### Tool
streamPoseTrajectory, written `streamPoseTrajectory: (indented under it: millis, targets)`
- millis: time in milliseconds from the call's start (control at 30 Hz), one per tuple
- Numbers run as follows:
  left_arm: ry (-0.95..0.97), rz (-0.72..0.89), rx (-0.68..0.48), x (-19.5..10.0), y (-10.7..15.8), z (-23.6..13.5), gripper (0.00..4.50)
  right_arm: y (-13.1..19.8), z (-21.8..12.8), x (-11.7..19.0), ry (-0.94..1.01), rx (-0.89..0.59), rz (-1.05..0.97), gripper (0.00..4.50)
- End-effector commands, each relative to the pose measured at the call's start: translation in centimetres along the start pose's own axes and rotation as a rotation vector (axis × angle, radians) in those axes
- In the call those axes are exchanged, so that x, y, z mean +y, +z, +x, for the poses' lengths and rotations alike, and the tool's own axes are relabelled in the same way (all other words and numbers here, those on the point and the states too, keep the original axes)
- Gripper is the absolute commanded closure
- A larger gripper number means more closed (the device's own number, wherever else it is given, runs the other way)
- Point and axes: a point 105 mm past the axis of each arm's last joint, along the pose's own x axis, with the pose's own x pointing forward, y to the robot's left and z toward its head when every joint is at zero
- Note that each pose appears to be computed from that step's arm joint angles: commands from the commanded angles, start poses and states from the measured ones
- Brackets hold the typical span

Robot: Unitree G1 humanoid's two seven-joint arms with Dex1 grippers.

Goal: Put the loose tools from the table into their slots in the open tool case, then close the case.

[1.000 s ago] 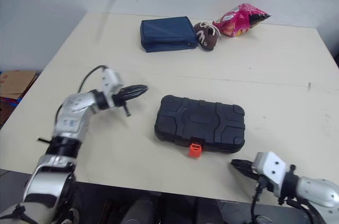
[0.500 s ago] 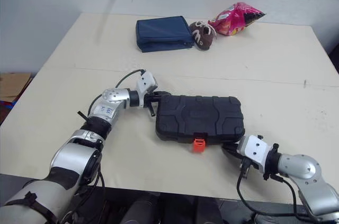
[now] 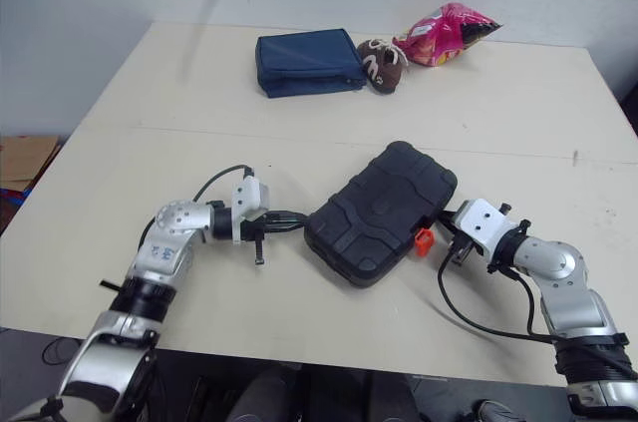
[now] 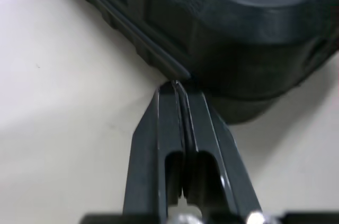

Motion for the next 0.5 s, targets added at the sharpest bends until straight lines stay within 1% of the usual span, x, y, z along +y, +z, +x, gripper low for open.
streamPoseTrajectory:
  millis: [33, 100, 167, 267, 333, 400, 467, 500]
  targets:
    - [0.022, 0.039, -0.074, -0.3, 2.7, -1.5, 4.50, -0.4, -2.0, -1.7, -0.130, -0.002, 0.031, 4.47]
    - [0.059, 0.060, -0.076, 0.4, 3.5, -2.9, 4.50, -0.9, -3.6, -2.0, -0.185, 0.007, 0.033, 4.47]
    - [0.068, 0.085, -0.106, 0.8, 4.8, -3.6, 4.50, -0.8, -5.2, -2.3, -0.246, -0.011, 0.046, 4.47]
    - [0.003, 0.107, -0.164, 0.2, 6.7, -3.0, 4.50, 1.2, -7.0, -1.9, -0.276, -0.136, 0.133, 4.47]
    - [-0.048, 0.113, -0.187, -0.4, 7.6, -2.2, 4.50, 2.1, -7.8, -1.6, -0.284, -0.170, 0.183, 4.47]
    - [-0.108, 0.134, -0.199, -1.1, 8.2, -1.1, 4.50, 2.7, -8.2, -0.8, -0.248, -0.191, 0.238, 4.47]
    - [-0.202, 0.177, -0.227, -2.1, 9.3, 2.5, 4.50, 4.6, -8.2, 1.2, -0.163, -0.224, 0.277, 4.47]
    - [-0.232, 0.197, -0.228, -2.5, 9.5, 3.6, 4.50, 5.3, -8.1, 1.9, -0.138, -0.231, 0.287, 4.47]
